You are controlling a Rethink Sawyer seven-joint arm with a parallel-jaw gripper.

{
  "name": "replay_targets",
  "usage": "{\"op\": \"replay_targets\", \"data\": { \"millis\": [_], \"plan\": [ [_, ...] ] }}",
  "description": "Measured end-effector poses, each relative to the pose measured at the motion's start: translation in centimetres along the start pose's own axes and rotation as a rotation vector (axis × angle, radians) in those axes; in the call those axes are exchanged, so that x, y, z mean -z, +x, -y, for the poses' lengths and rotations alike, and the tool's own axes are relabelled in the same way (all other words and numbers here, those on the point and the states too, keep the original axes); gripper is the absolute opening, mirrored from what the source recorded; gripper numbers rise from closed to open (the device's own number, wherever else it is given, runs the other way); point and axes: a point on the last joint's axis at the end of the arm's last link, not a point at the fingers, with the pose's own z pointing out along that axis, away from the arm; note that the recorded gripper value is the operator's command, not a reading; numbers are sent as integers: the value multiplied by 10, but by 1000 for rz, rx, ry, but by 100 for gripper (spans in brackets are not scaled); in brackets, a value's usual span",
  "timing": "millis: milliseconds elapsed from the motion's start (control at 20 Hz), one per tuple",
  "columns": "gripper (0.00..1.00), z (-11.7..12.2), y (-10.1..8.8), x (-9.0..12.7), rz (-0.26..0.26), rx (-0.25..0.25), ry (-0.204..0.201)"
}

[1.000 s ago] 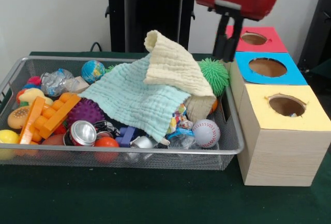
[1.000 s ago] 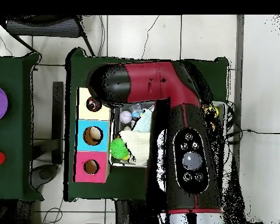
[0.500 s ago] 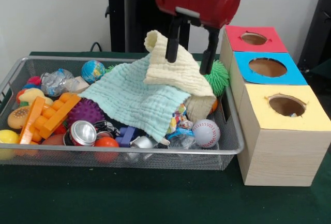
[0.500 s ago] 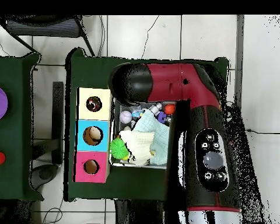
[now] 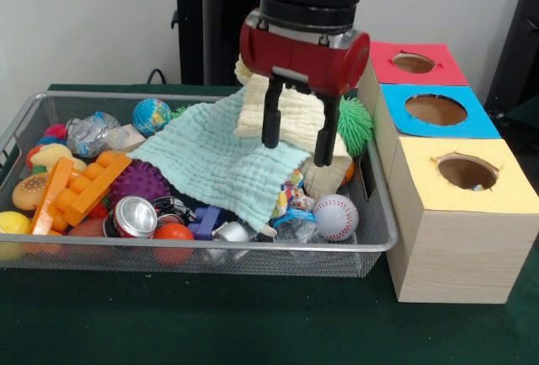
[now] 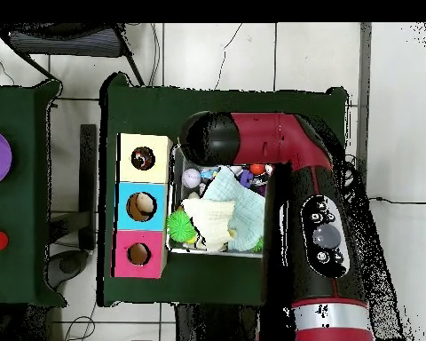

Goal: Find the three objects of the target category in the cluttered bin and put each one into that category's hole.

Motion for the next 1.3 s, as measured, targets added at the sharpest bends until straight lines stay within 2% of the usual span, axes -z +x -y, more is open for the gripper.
{"op": "replay_targets", "data": {
  "millis": [300, 400, 550, 900, 950, 1300],
  "plan": [
    [100, 0, 17, -25, -19, 10, -15],
    [100, 2, 29, -38, -41, 16, -9],
    [100, 3, 37, -45, -53, 27, 1],
    [100, -8, 65, -50, -56, 107, 59],
    [100, -9, 70, -49, -64, 119, 77],
    [100, -1, 80, -40, -100, 137, 153]
  ]
}}
